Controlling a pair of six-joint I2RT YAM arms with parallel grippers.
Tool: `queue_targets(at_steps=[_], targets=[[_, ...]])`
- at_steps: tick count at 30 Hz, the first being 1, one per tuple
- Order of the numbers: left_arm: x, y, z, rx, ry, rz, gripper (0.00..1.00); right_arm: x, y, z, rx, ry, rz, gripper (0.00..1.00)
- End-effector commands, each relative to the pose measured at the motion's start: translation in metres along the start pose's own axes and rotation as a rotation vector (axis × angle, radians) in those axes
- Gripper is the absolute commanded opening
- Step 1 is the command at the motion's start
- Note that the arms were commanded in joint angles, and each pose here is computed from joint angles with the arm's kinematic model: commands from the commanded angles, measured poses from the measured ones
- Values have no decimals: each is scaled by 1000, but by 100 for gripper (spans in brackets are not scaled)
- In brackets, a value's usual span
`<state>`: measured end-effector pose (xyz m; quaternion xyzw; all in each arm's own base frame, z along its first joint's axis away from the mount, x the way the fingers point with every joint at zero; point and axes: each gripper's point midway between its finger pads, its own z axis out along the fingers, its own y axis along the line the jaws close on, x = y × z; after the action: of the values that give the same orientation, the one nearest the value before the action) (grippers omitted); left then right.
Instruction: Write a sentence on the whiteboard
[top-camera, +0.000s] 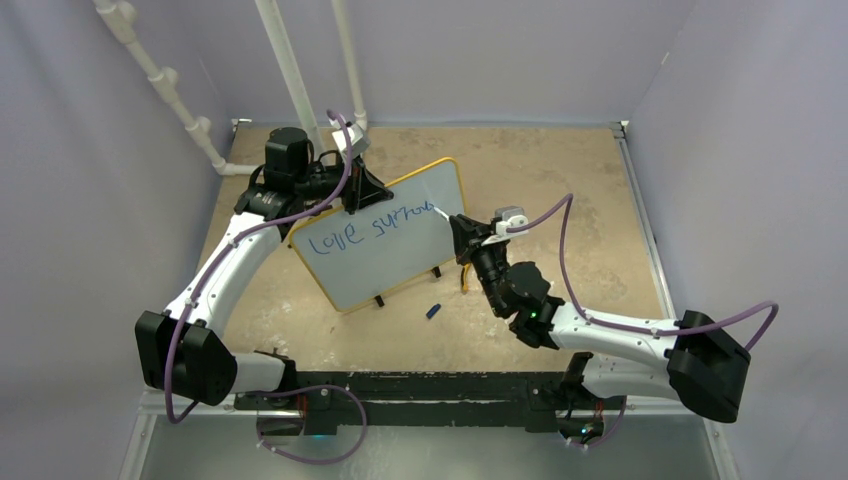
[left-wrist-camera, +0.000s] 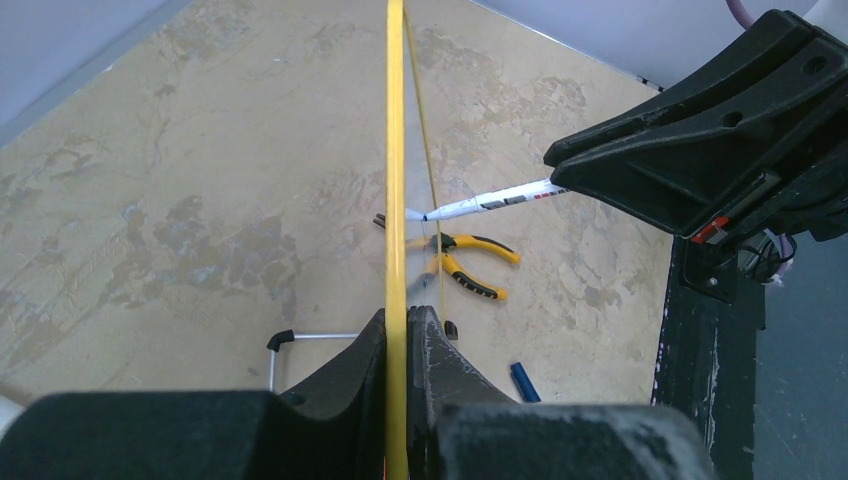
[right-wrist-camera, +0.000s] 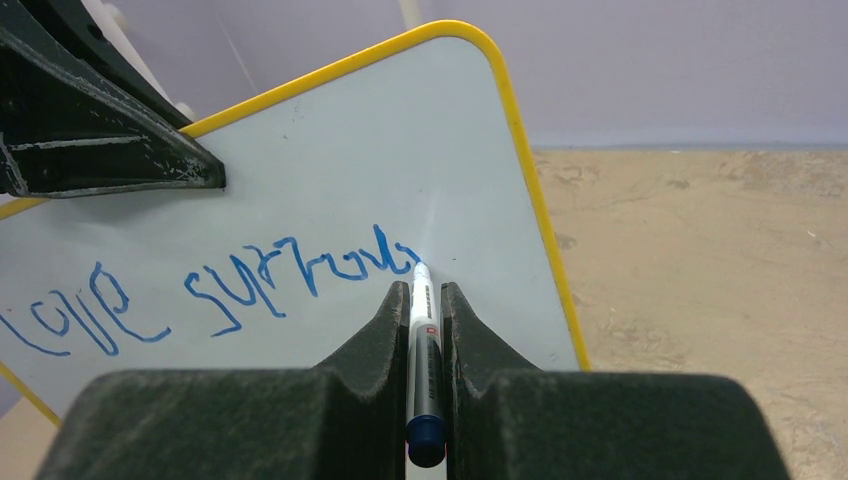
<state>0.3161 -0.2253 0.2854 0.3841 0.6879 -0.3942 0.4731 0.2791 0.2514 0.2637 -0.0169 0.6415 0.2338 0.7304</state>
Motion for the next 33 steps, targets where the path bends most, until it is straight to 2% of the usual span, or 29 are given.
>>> queue_targets(at_steps=[1, 14, 33], targets=[[47, -6, 7, 55, 106, -108, 0, -7, -3, 1, 16, -22, 25, 0], [48, -6, 7, 52, 108, -110, 0, -40, 7, 9, -4, -119, 37, 0], [47, -6, 7, 53, 106, -109, 0, -7, -11, 1, 64, -27, 27, 0]])
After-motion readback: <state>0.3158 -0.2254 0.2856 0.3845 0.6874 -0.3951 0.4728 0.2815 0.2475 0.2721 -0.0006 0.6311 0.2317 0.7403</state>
